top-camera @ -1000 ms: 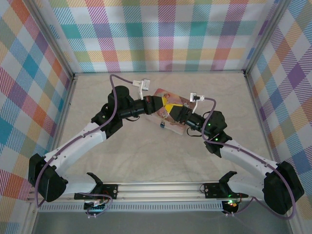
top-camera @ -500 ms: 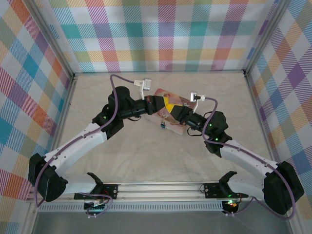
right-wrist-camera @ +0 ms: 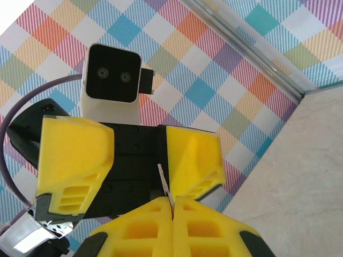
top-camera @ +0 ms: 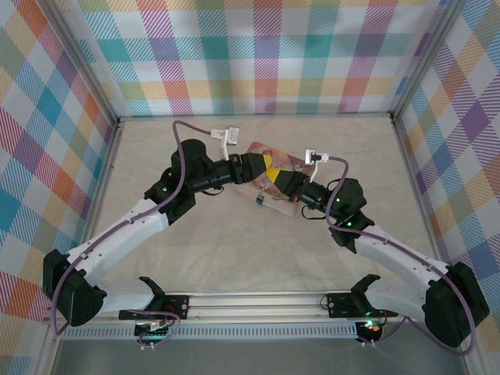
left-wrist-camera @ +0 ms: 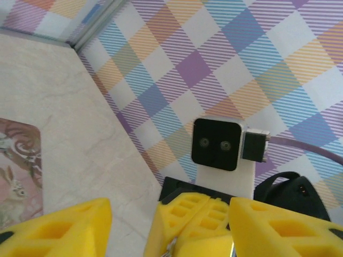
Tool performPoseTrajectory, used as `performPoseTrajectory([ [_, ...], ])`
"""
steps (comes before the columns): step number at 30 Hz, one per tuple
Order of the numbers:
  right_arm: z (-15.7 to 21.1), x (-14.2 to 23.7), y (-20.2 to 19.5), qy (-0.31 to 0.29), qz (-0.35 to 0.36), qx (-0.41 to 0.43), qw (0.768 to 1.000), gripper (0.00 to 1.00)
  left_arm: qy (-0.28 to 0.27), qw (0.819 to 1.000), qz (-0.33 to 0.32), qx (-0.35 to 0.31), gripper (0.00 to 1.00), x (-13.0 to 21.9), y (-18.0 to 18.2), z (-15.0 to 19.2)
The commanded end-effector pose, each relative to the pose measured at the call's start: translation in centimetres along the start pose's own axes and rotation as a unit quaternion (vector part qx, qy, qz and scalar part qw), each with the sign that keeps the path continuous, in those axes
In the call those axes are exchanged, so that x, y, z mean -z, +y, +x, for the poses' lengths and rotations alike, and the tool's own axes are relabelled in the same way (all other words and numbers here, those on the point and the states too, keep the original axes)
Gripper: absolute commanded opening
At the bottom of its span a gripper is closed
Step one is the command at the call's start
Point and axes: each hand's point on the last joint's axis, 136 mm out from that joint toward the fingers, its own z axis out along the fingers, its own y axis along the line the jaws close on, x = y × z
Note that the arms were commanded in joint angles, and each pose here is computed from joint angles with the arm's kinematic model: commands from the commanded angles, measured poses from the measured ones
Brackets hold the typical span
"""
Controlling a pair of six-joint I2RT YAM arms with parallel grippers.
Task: Unlock a padlock with a key
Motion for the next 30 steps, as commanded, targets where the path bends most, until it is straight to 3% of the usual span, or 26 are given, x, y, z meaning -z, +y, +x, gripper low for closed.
performPoseTrajectory([
  [1,-0.3,1.2,0.5,-0.003,0.013,0.031,0.999,0.0,-0.035,0.999,-0.022,-0.018,0.61,2.2,-0.1,-1.9],
  [7,0.0,3.7,-0.9,0.005,0.077,0.045,0.996,0.0,-0.042,0.993,-0.114,-0.017,0.62,3.8,3.5,-2.8],
  [12,-0.8,6.8,-3.4,-0.003,0.191,0.067,0.979,0.0,-0.017,0.971,-0.239,-0.005,0.75,4.4,9.7,-2.4],
  [20,-3.0,13.6,-10.0,-0.026,0.436,0.12,0.891,0.0,0.007,0.948,-0.317,0.03,0.94,2.8,18.0,-2.6],
  [25,-4.0,16.3,-13.2,-0.037,0.523,0.138,0.84,0.0,0.01,0.944,-0.327,0.051,0.97,1.1,22.1,-2.8],
  [30,-4.9,17.5,-16.3,-0.043,0.571,0.129,0.809,0.0,0.018,0.941,-0.331,0.072,0.97,-0.9,25.8,-2.6],
])
